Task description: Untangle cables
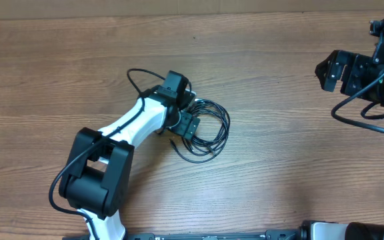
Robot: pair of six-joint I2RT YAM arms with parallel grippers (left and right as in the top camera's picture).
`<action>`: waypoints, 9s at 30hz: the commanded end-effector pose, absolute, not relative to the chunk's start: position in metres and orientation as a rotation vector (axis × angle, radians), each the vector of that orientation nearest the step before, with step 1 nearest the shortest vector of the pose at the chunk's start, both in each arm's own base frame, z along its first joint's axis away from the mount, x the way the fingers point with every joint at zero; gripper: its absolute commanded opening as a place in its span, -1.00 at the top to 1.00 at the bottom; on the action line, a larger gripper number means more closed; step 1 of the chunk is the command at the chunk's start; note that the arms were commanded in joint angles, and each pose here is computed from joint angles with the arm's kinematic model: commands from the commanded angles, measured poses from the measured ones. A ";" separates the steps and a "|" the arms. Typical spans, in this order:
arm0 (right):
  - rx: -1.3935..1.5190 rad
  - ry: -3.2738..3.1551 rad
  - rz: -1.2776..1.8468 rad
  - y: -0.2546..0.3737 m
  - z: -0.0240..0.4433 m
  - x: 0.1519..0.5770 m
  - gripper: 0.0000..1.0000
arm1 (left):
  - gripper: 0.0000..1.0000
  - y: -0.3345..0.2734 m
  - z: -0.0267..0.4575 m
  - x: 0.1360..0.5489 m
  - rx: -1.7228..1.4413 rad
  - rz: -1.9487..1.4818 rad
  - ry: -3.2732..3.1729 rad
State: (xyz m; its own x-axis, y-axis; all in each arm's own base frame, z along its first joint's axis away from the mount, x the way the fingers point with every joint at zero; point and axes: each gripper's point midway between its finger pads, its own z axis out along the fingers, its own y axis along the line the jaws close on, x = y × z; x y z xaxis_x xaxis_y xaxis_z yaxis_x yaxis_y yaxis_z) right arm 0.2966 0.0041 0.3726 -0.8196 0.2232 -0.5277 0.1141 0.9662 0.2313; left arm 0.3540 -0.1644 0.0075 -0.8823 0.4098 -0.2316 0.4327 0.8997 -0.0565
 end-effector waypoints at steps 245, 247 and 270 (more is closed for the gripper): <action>0.269 2.101 -0.074 0.053 0.384 0.272 0.93 | -0.60 -0.106 0.322 0.432 0.214 -0.068 2.509; 0.266 2.104 -0.068 0.054 0.384 0.272 0.93 | -0.91 -0.107 0.322 0.432 0.215 -0.072 2.509; 0.256 1.750 0.038 0.027 0.526 0.242 0.93 | -0.99 -0.128 0.210 0.419 0.291 -0.179 2.765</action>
State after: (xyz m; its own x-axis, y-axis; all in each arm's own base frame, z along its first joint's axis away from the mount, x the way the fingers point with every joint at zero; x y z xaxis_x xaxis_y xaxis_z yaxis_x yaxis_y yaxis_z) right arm 0.2548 0.0403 0.5016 -0.2394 0.2155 -0.9467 0.1442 0.9721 0.1848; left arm 0.4239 -0.1199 0.2149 -0.9145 0.1719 -0.3663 0.2027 0.9781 -0.0470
